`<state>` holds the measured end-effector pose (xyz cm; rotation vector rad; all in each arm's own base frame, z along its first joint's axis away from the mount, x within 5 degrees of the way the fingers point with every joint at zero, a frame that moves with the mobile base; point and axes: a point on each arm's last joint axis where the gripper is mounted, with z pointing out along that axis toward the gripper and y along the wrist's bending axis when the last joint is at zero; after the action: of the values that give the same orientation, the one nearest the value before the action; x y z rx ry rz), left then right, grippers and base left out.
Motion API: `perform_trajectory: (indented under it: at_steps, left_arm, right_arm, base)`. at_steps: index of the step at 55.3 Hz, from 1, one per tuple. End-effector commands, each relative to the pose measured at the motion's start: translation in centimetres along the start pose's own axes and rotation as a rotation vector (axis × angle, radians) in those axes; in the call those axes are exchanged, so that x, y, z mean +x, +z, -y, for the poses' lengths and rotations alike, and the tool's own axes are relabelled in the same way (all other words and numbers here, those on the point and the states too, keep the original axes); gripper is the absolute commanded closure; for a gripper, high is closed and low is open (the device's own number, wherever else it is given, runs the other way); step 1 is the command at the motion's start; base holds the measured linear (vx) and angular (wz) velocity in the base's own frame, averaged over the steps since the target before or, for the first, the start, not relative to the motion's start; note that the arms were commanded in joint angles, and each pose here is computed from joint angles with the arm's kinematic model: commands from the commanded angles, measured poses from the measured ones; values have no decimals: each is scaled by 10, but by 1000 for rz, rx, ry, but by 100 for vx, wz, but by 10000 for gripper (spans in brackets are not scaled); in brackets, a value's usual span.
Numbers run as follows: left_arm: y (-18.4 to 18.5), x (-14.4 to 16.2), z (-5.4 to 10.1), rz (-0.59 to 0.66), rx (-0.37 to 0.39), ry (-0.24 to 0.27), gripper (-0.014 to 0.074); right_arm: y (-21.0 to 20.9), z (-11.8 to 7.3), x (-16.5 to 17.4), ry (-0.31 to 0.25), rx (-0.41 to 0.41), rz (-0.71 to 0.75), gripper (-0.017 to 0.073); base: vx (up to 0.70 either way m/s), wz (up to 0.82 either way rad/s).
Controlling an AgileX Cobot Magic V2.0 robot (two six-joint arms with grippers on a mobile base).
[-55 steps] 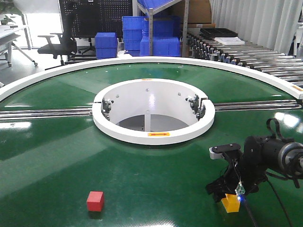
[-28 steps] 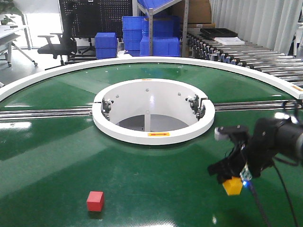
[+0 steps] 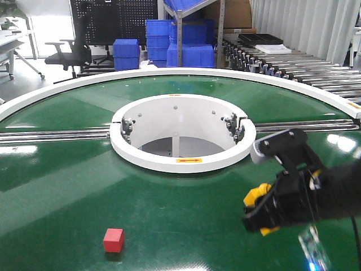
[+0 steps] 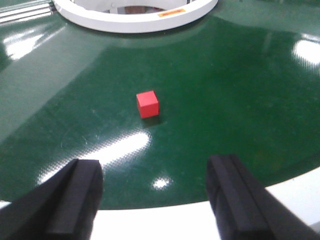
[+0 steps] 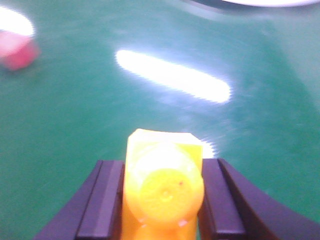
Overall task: Pick red and yellow blocks into blue bin
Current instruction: 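Lift the yellow brick off the table with the right gripper, then lower the left gripper over the red cube and close it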
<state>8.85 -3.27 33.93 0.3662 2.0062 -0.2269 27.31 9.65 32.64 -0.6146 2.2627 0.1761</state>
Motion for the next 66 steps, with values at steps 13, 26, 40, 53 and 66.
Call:
perform_trajectory:
  at_steps: [13, 26, 40, 53, 66]
  left_arm:
    - [-3, -15, 0, 110, 0, -5, 50]
    - [0, -16, 0, 106, 0, -5, 50]
    - [45, -27, 3, -99, 43, 14, 13]
    - [114, -52, 7, -297, 68, 26, -56]
    - [194, -66, 7, -423, 66, 27, -45]
  right_arm:
    - [-63, -29, 41, -56, -27, 151, 293]
    - [-84, -34, 71, -63, -19, 181, 295]
    - [-94, -36, 76, -66, -28, 169, 295]
    - [-94, -36, 76, -65, -29, 169, 295]
    - [-94, -36, 76, -65, -29, 169, 295]
  base:
    - [0, 0]
    - [0, 0]
    - [0, 0]
    - [0, 0]
    - [0, 0]
